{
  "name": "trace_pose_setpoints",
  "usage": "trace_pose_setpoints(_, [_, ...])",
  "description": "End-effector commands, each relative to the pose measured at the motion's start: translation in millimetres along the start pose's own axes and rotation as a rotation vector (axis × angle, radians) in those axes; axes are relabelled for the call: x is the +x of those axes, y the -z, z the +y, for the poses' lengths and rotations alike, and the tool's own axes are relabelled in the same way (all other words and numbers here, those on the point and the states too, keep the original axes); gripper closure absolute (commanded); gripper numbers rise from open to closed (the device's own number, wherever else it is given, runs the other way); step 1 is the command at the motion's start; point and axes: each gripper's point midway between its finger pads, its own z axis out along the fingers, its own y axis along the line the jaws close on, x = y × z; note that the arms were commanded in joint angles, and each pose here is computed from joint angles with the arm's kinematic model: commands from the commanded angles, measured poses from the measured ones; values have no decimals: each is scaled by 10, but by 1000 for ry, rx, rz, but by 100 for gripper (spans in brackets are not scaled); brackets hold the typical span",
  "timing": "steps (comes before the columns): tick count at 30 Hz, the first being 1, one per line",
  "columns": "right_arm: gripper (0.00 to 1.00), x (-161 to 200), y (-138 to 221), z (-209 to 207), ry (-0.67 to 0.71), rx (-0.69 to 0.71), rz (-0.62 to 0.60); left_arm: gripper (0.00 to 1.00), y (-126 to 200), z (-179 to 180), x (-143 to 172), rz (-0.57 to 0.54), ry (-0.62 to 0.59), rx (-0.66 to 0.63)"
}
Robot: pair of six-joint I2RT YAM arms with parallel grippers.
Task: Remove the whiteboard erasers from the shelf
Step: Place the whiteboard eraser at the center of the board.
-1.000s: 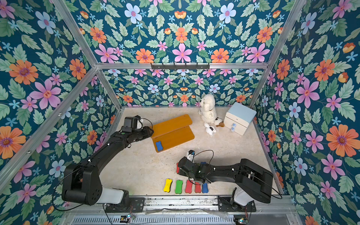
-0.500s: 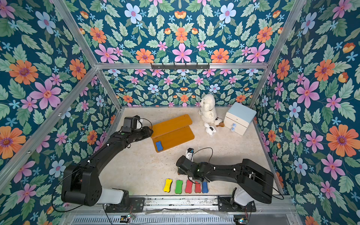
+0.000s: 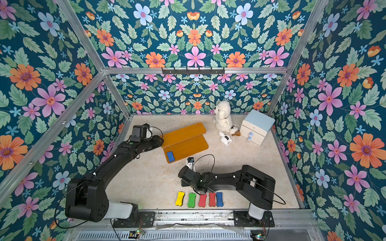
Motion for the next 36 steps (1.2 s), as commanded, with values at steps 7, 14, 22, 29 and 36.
trace_pose_setpoints(7, [78,55,-86,-107,23,36,19,53,-13,7,30,10,3,1])
trace_pose_setpoints(14, [78,70,-66,-170,18,54,21,53,-18,8,30,12,1,1])
trace_pose_setpoints(22, [78,33,-24,-162,11,46,4,52,-31,9,30,14,1,1])
trace_pose_setpoints(29, [76,-195,77,52,28,-29,-73,52,-7,30,-2,-1,3,-17])
trace_pose_setpoints(36, [67,-645,44,392,128,-84,-226,50,120,37,-293,-67,19,-53])
